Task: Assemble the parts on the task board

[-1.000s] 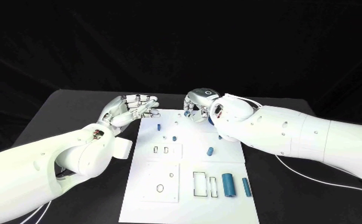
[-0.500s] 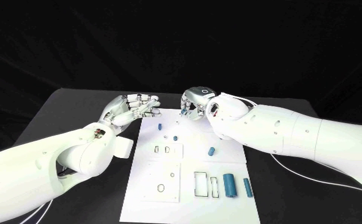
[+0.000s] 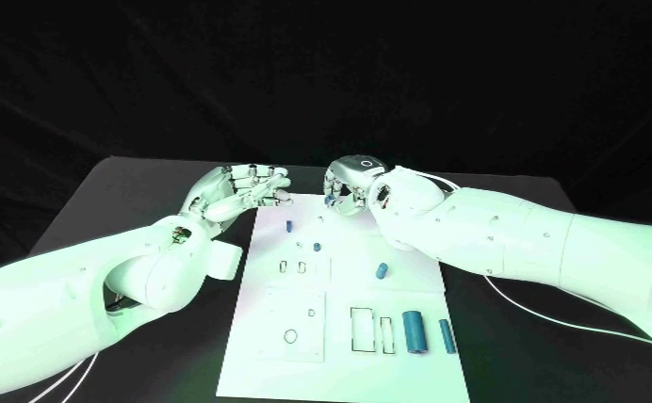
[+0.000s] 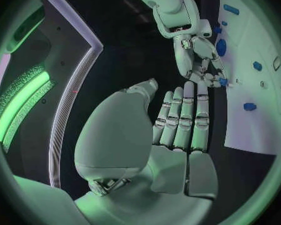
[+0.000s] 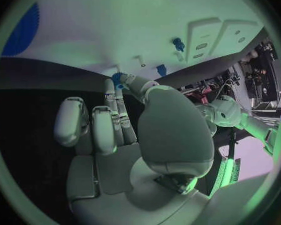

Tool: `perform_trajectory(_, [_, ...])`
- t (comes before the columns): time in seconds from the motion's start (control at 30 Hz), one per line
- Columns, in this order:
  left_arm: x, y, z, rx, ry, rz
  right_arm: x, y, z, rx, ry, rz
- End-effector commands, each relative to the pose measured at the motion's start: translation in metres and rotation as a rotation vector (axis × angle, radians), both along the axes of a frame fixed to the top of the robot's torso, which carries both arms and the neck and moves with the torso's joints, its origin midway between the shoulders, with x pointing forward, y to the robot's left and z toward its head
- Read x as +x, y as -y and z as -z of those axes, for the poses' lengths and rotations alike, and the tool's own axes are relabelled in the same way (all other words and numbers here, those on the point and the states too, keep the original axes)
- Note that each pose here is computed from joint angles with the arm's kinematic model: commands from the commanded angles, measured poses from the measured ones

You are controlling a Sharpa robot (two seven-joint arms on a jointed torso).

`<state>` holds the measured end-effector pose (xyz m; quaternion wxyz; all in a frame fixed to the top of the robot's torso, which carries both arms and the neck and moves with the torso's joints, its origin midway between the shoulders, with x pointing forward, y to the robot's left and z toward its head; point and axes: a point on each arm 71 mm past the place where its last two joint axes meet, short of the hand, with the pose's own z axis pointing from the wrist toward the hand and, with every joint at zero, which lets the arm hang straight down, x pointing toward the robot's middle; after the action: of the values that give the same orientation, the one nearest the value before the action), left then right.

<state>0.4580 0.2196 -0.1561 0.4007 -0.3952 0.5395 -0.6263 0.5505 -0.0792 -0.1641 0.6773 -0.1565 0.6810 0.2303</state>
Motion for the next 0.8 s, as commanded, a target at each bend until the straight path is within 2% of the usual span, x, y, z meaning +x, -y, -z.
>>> perform_trajectory(0.03, [-0.0004,0.003,-0.0021,-0.011,0.005,0.022,-0.0005,-0.0021,0.0015,-0.011,-0.003,-0.017])
perform_trajectory(0.8, [0.0008,0.0048,-0.0037,-0.012,0.007,0.027,0.0019,-0.0084,0.0088,-0.022,-0.025,-0.018])
